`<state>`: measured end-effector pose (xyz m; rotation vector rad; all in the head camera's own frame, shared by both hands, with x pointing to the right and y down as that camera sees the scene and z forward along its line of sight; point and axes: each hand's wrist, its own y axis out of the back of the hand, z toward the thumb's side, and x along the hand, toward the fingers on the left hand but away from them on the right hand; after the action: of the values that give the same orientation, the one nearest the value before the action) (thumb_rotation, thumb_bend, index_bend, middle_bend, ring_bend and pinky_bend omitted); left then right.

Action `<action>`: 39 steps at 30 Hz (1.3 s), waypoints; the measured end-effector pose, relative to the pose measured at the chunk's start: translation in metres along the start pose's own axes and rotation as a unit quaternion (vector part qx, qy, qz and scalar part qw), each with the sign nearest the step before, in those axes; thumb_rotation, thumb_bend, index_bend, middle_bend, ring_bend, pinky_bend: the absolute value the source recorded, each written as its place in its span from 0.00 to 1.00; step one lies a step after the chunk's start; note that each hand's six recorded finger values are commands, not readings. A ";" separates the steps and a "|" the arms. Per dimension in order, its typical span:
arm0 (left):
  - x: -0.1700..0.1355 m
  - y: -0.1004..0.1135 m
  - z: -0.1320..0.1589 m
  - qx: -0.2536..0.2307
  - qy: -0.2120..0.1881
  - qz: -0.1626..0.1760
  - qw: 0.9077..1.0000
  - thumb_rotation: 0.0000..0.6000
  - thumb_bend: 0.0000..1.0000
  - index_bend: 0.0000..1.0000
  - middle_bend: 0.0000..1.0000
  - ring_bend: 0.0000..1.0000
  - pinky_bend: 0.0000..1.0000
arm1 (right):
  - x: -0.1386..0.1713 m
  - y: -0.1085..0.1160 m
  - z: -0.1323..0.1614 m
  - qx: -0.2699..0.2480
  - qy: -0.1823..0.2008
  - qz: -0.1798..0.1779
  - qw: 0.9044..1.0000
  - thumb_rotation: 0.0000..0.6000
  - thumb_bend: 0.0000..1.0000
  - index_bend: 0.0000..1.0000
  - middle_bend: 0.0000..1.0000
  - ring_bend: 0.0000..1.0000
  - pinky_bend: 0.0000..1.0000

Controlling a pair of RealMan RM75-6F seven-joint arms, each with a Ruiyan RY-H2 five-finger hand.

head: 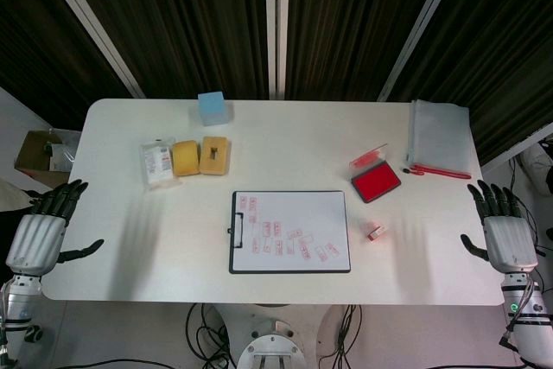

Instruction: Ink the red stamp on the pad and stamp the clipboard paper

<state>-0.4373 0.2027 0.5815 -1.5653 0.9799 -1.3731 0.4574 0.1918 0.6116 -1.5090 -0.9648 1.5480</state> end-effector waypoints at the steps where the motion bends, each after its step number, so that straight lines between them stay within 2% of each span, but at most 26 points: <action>1: 0.000 0.000 0.000 0.000 0.000 0.000 1.000 0.74 0.12 0.07 0.07 0.10 0.18 | 0.000 0.000 0.000 0.000 0.000 0.000 1.000 1.00 0.16 0.00 0.00 0.00 0.00; 11: -0.002 -0.001 0.001 -0.001 -0.001 0.000 1.000 0.73 0.12 0.07 0.07 0.10 0.18 | 0.001 -0.002 0.003 0.004 0.009 0.007 1.000 1.00 0.16 0.00 0.00 0.00 0.00; 16: -0.002 0.001 0.002 0.001 -0.003 0.003 1.000 0.73 0.12 0.07 0.07 0.10 0.18 | -0.003 -0.001 0.013 0.020 0.040 0.010 0.999 1.00 0.16 0.00 0.00 0.00 0.00; 19: -0.002 0.001 0.002 0.000 -0.001 0.001 1.000 0.73 0.12 0.07 0.07 0.10 0.18 | -0.007 -0.004 0.024 0.032 0.074 0.021 0.997 1.00 0.16 0.00 0.00 0.09 0.16; 20: -0.002 0.000 0.002 -0.001 -0.001 0.000 1.000 0.73 0.12 0.07 0.07 0.10 0.18 | -0.008 -0.005 0.027 0.035 0.086 0.026 0.995 1.00 0.16 0.00 0.00 0.17 0.28; 22: -0.002 -0.002 0.002 -0.001 -0.001 -0.004 1.000 0.73 0.12 0.07 0.07 0.10 0.18 | -0.011 -0.008 0.037 0.046 0.117 0.034 0.992 1.00 0.16 0.01 0.03 0.26 0.43; 24: -0.002 -0.003 0.003 0.000 -0.001 -0.006 1.000 0.74 0.12 0.07 0.07 0.10 0.18 | -0.014 -0.011 0.046 0.062 0.149 0.038 0.986 1.00 0.17 0.06 0.12 0.37 0.58; 26: -0.001 -0.004 0.004 0.000 -0.002 -0.006 1.000 0.74 0.12 0.07 0.07 0.10 0.18 | -0.017 -0.014 0.054 0.078 0.178 0.039 0.980 1.00 0.18 0.12 0.19 0.42 0.63; 31: 0.001 -0.004 0.007 0.002 -0.008 -0.007 1.000 0.74 0.12 0.07 0.07 0.10 0.18 | -0.029 -0.027 0.080 0.123 0.245 0.051 0.960 1.00 0.18 0.15 0.22 0.42 0.64; 39: 0.000 -0.009 0.007 0.002 -0.005 -0.017 1.000 0.74 0.12 0.07 0.07 0.10 0.18 | -0.043 -0.058 0.103 0.155 0.292 0.057 0.942 1.00 0.18 0.21 0.23 0.42 0.64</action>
<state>-0.4297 0.2062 0.5896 -1.5922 0.9476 -1.3880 0.3556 0.1771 0.6842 -1.6674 -0.2818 1.1451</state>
